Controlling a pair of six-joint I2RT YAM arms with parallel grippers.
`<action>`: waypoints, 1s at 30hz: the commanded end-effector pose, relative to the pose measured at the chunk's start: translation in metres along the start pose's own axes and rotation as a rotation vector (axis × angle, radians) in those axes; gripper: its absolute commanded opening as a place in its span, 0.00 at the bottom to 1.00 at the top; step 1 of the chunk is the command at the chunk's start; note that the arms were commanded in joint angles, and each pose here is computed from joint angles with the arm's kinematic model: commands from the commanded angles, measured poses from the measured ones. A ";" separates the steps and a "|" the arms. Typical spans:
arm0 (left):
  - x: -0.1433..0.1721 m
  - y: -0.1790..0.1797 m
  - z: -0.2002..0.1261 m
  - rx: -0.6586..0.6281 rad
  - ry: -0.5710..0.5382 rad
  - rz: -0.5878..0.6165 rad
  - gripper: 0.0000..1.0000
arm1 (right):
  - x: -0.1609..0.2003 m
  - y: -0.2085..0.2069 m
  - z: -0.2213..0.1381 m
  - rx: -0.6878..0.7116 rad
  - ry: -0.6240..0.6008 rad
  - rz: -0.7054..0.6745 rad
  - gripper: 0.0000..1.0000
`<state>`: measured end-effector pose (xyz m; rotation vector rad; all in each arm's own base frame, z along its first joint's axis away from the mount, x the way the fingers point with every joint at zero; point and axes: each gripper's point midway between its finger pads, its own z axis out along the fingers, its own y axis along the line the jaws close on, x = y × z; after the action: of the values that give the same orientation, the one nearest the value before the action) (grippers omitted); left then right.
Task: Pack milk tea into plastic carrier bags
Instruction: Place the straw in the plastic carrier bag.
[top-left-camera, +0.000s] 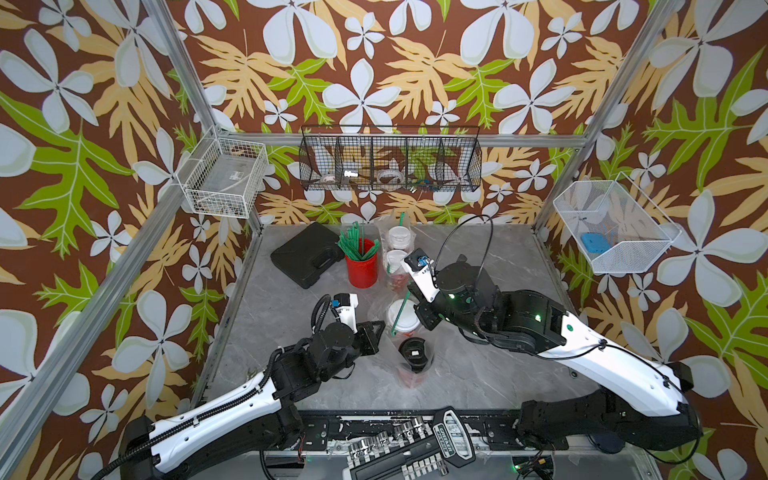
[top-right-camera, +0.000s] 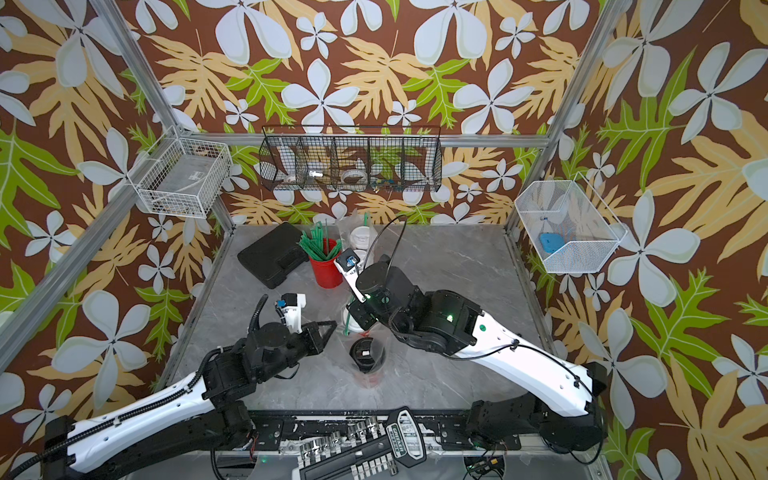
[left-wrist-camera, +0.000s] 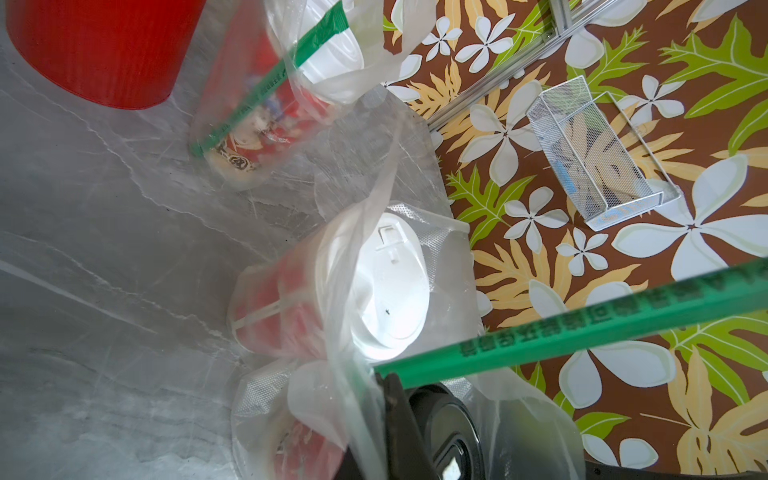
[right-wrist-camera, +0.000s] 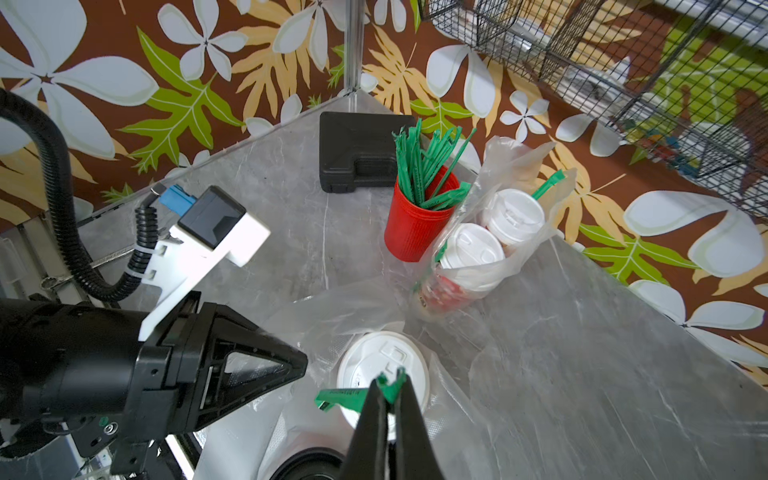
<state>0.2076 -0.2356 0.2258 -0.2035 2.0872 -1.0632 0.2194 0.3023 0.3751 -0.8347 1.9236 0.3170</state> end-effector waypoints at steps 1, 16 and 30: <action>-0.004 -0.005 0.000 0.017 -0.013 -0.005 0.00 | -0.001 -0.007 -0.004 0.029 -0.003 -0.015 0.00; -0.005 -0.009 -0.001 0.027 -0.014 -0.008 0.00 | 0.024 0.014 0.015 -0.049 0.086 -0.066 0.00; -0.009 -0.015 0.000 0.041 -0.020 -0.011 0.00 | 0.040 0.039 0.031 -0.093 0.130 -0.161 0.00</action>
<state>0.2091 -0.2379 0.2307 -0.2081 2.0797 -1.0729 0.2026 0.3274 0.3224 -1.0752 1.9694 0.2635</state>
